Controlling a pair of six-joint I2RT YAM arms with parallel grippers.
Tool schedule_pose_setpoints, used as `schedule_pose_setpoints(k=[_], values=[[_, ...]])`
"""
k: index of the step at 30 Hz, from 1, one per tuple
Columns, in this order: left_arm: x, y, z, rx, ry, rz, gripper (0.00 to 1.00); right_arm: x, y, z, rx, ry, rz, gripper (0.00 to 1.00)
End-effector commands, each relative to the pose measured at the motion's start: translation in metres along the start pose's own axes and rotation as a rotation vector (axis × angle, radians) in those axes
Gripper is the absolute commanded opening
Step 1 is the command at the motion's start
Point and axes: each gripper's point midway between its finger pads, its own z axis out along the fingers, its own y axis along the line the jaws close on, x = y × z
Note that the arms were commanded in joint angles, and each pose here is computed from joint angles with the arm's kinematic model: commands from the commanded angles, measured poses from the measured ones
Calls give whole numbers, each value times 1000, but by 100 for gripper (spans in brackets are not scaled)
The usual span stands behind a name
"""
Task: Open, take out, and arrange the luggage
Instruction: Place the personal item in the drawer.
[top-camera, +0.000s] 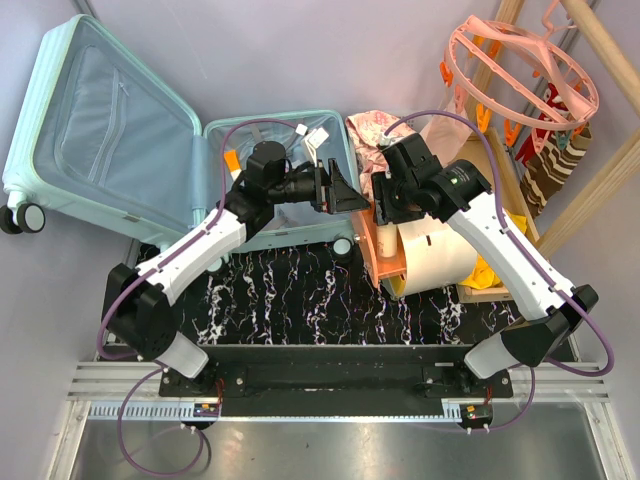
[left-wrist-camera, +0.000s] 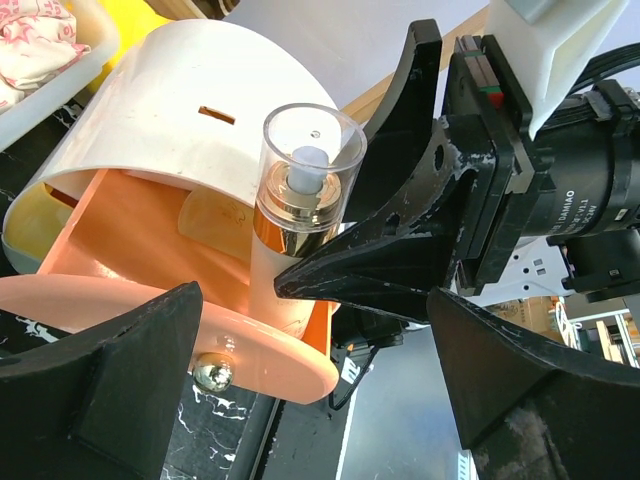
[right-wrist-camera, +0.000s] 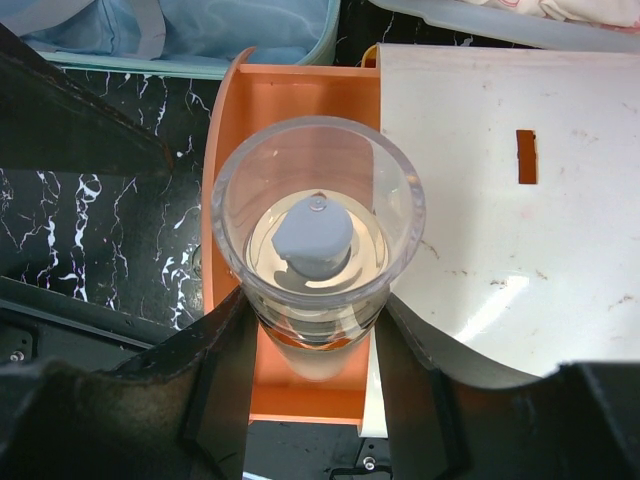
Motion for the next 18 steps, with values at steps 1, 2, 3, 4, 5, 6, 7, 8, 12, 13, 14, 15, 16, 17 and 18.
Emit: schedule_pose_setpoints(k=[1, 2, 3, 4, 5, 6, 7, 8, 12, 13, 14, 15, 16, 17, 18], values=[[-2, -9, 3, 56, -2, 34, 99, -19, 5, -12, -14, -69, -10, 46], [-3, -9, 3, 55, -4, 34, 99, -18, 5, -11, -15, -67, -10, 47], [-2, -9, 3, 58, 0, 32, 99, -19, 5, -11, -15, -68, -10, 49], [-2, -8, 3, 57, -1, 32, 99, -19, 5, -12, -15, -71, -8, 50], [-2, -9, 3, 58, -2, 32, 99, -20, 5, -12, -16, -75, -7, 50], [-2, -8, 3, 58, 0, 31, 99, -19, 5, -11, -13, -72, -9, 50], [-2, -8, 4, 57, 0, 29, 99, -19, 5, -11, -13, -71, -9, 52], [-1, -8, 4, 61, 3, 28, 99, -19, 5, -12, -13, -73, -12, 53], [-1, -8, 4, 60, 3, 25, 99, -20, 3, -11, -6, -76, -13, 56], [-1, -8, 3, 58, 2, 25, 99, -20, 4, -11, -8, -76, -13, 57], [-2, -7, 3, 52, -2, 27, 99, -20, 4, -11, -7, -74, -13, 57], [-2, -7, 3, 49, -2, 26, 99, -21, 4, -11, -10, -77, -13, 58], [-2, -7, 3, 47, -4, 29, 99, -21, 4, -10, -10, -78, -13, 59], [-3, -8, 2, 47, -4, 29, 99, -21, 4, -11, -11, -81, -12, 59], [-2, -7, 3, 45, -4, 28, 99, -22, 5, -11, -12, -84, -12, 59]])
